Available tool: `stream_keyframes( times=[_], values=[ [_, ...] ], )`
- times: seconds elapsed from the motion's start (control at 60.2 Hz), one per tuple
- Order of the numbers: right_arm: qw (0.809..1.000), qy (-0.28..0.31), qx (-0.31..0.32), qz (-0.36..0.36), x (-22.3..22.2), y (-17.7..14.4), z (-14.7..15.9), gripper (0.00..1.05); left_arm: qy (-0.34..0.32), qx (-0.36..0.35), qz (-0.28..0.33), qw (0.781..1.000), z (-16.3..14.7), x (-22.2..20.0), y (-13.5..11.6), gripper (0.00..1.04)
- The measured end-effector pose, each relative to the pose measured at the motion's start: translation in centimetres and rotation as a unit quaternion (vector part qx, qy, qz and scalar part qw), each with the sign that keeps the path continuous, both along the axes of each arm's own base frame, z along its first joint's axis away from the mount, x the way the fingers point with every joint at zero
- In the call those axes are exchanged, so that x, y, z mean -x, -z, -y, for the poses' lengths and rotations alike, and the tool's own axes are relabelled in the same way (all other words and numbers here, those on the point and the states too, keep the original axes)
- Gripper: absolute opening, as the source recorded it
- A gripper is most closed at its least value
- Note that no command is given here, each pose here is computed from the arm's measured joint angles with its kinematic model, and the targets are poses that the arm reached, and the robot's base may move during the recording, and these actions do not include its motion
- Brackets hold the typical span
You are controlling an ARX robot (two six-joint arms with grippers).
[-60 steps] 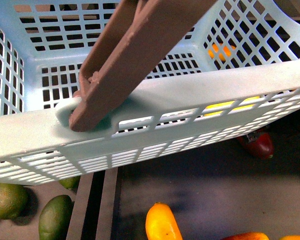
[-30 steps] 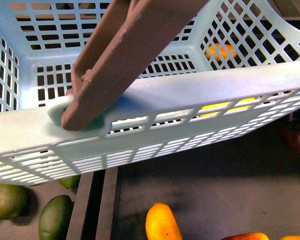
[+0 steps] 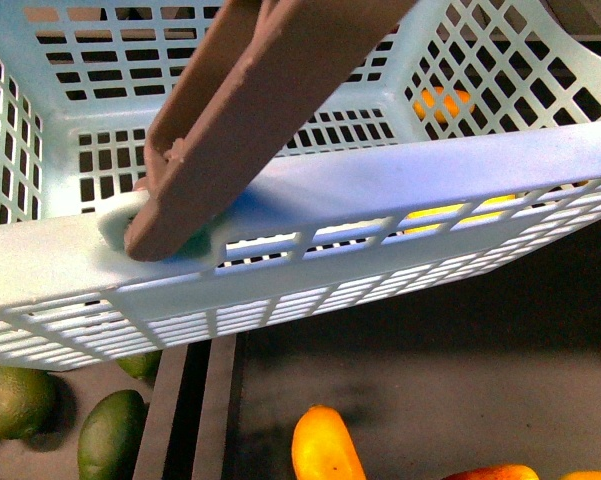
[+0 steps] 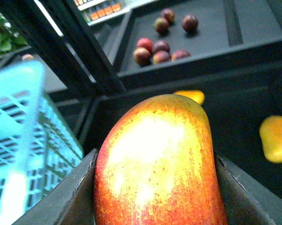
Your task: Pick lemon and mango into basket
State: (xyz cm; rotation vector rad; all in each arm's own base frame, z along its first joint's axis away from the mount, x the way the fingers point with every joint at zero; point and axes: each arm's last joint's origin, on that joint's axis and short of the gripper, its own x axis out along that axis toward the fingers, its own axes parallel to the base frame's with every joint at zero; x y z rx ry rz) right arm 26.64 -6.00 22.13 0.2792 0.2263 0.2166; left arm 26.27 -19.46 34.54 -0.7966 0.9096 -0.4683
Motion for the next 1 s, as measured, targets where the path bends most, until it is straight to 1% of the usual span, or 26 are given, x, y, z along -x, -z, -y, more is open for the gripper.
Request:
stream_keyframes(
  times=[0.066,0.183,0.249,0.365,0.448,0.565,0.797,0.814,0.83,0.913,0.98,0.996],
  values=[
    [1.000,-0.006,-0.007,0.026,0.4,-2.0,-1.5,0.62,-0.001,0.000,0.000,1.000,0.0,0.0,0.0,0.06],
    [0.998,-0.016,-0.024,0.047,0.4,-4.1,-4.2,0.62,-0.001,0.000,0.000,1.000,0.0,0.0,0.0,0.06],
    [0.998,-0.027,-0.042,0.049,0.1,-4.8,-6.4,0.62,0.000,0.000,0.000,1.000,0.0,0.0,0.0,0.06],
    [0.995,-0.056,-0.073,0.043,-0.5,-5.2,-11.2,0.62,0.000,0.000,0.000,1.000,0.0,0.0,0.0,0.06],
    [0.993,-0.062,-0.088,0.039,-0.8,-5.2,-13.1,0.62,0.000,0.000,0.000,1.000,0.0,0.0,0.0,0.06],
    [0.992,-0.068,-0.098,0.030,-1.1,-5.0,-14.8,0.62,0.000,0.000,0.000,1.000,0.0,0.0,0.0,0.06],
    [0.993,-0.077,-0.094,0.008,-0.9,-4.5,-16.7,0.62,0.000,0.000,0.000,1.000,0.0,0.0,0.0,0.06],
    [0.993,-0.079,-0.093,0.006,-0.9,-4.5,-16.8,0.65,0.000,0.000,0.000,1.000,0.0,0.0,0.0,0.06],
    [0.992,-0.081,-0.092,0.002,-0.8,-4.4,-16.9,0.71,0.000,0.000,0.000,1.000,0.0,0.0,0.0,0.06],
    [0.993,-0.076,-0.086,-0.005,-0.7,-4.3,-17.0,0.88,0.000,0.000,0.000,1.000,0.0,0.0,0.0,0.06],
    [0.994,-0.067,-0.081,-0.006,-0.5,-4.4,-16.8,0.97,0.000,0.000,0.000,1.000,0.0,0.0,0.0,0.06],
    [0.995,-0.065,-0.080,-0.007,-0.5,-4.5,-16.7,0.97,0.000,0.000,-0.001,1.000,0.0,0.0,0.0,0.06]
  ],
)
